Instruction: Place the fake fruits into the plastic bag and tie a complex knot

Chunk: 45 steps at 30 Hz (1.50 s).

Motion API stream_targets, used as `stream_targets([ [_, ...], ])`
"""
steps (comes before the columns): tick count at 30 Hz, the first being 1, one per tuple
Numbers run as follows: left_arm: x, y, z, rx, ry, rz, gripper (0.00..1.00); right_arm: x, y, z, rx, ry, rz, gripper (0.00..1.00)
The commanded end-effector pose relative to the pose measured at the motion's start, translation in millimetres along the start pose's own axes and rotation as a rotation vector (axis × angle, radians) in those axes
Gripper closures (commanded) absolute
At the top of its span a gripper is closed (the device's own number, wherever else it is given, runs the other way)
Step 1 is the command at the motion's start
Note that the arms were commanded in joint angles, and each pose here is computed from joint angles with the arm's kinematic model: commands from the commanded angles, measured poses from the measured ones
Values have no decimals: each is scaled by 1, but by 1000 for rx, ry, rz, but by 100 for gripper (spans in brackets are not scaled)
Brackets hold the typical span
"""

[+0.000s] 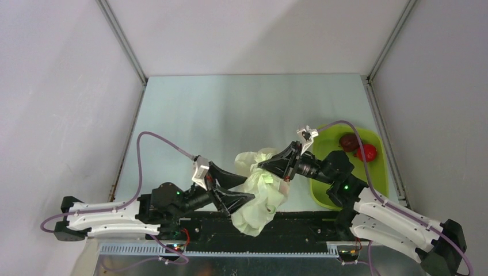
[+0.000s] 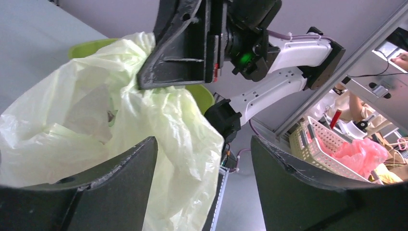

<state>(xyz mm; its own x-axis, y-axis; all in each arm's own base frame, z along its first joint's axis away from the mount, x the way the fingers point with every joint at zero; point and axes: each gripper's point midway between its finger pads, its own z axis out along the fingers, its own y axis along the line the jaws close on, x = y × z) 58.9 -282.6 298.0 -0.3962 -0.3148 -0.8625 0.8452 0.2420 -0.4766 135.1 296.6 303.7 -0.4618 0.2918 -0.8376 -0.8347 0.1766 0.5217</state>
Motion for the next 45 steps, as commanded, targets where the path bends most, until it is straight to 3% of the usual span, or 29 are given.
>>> stream_targets([
  [1,-10,5,4,-48,-16,31,24,-13,20,-6,-68,-34,14,100],
  [4,-4,3,12,-44,10,40,28,-21,23,-12,-80,-48,45,100],
  [6,-1,-2,18,-21,21,40,36,-24,24,-16,-76,-53,76,100],
  [11,13,-26,32,92,61,9,81,-29,18,-23,-25,-76,90,100],
  [13,20,-34,38,118,83,1,90,-32,16,-25,-3,-98,81,100],
  [19,55,-31,52,67,177,40,96,-36,14,-29,10,-98,107,100],
  [23,58,-29,52,56,179,35,88,-28,21,-33,-38,-44,111,100],
  [25,47,-24,45,30,154,39,72,-24,26,-36,-71,-15,101,100],
  [26,43,-21,41,16,147,42,56,-22,30,-38,-94,3,92,100],
  [28,28,-17,30,-3,120,51,38,-20,33,-42,-115,24,87,100],
  [30,11,-15,20,-18,90,42,27,-18,36,-46,-136,40,80,100],
  [32,-7,-15,12,-24,62,-12,22,-17,40,-49,-158,56,76,100],
  [38,-42,-27,15,24,33,-169,22,-14,44,-52,-184,75,66,100],
  [45,-43,-46,34,110,44,-276,30,-17,48,-53,-197,65,65,100],
])
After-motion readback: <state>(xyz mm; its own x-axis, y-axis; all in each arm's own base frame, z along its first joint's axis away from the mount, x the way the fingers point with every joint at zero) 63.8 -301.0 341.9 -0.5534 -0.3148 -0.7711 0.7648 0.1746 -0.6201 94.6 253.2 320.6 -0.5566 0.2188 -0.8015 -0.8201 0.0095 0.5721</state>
